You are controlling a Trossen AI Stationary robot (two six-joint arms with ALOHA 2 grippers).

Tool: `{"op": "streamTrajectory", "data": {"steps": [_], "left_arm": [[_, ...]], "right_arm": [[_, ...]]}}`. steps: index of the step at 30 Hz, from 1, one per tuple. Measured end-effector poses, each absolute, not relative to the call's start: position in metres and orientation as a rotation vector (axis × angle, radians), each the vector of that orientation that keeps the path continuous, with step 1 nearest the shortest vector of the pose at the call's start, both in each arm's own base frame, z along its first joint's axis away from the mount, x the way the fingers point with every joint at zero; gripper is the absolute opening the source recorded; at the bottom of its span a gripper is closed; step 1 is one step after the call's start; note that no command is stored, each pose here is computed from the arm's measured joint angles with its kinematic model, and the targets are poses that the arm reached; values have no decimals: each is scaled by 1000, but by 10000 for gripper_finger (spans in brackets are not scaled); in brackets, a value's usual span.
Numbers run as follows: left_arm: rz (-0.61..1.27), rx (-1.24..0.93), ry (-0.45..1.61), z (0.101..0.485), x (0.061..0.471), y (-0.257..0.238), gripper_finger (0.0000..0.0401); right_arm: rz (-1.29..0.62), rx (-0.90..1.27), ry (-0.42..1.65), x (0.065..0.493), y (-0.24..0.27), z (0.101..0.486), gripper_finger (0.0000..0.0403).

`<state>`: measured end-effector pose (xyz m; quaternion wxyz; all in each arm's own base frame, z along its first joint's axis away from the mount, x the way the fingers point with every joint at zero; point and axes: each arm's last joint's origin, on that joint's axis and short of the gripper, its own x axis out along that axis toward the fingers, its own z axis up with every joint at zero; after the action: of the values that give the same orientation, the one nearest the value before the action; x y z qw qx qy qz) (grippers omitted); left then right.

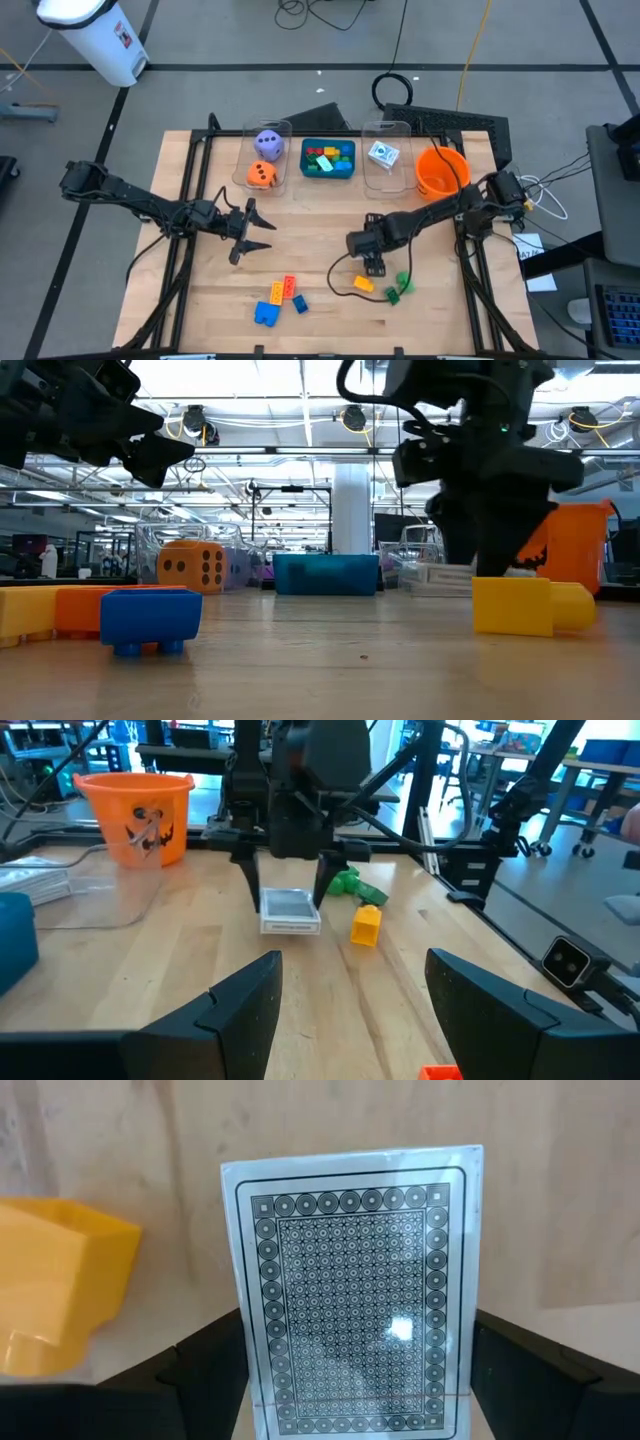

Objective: Pick & Place Toys
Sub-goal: Put the black deck of cards into the right transparent bin

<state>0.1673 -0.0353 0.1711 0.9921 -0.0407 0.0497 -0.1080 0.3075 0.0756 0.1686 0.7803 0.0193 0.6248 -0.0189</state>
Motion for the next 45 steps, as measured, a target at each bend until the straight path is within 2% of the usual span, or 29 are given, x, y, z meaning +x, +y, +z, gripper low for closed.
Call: {"op": "streamTrajectory", "data": {"steps": [6, 11, 15, 22, 26, 31, 35, 38, 45], "left_arm": [[-217, -80, 100, 171, 167, -35, 253], [-217, -80, 100, 171, 167, -35, 253], [-216, -92, 101, 171, 167, -35, 253], [-225, -105, 110, 170, 167, -36, 253], [-225, -113, 112, 170, 167, -36, 253], [-224, -122, 114, 170, 167, -36, 253], [-224, -115, 113, 170, 167, -36, 253], [-225, -101, 111, 170, 167, -36, 253], [-225, -100, 109, 170, 167, -36, 253]], "right_arm": [[-71, -38, 1355, 318, 62, 193, 303], [-148, -196, 1313, 331, 49, 232, 309], [-224, -243, 1278, 339, 29, 267, 304], [-362, -165, 1247, 334, -31, 303, 309], [-478, -81, 1259, 312, -75, 317, 304], [-648, 31, 1174, 279, -123, 338, 307], [-777, 131, 1121, 259, -156, 342, 307], [-773, 228, 1083, 250, -177, 337, 303], [-767, 296, 1101, 247, -205, 295, 310]]}}
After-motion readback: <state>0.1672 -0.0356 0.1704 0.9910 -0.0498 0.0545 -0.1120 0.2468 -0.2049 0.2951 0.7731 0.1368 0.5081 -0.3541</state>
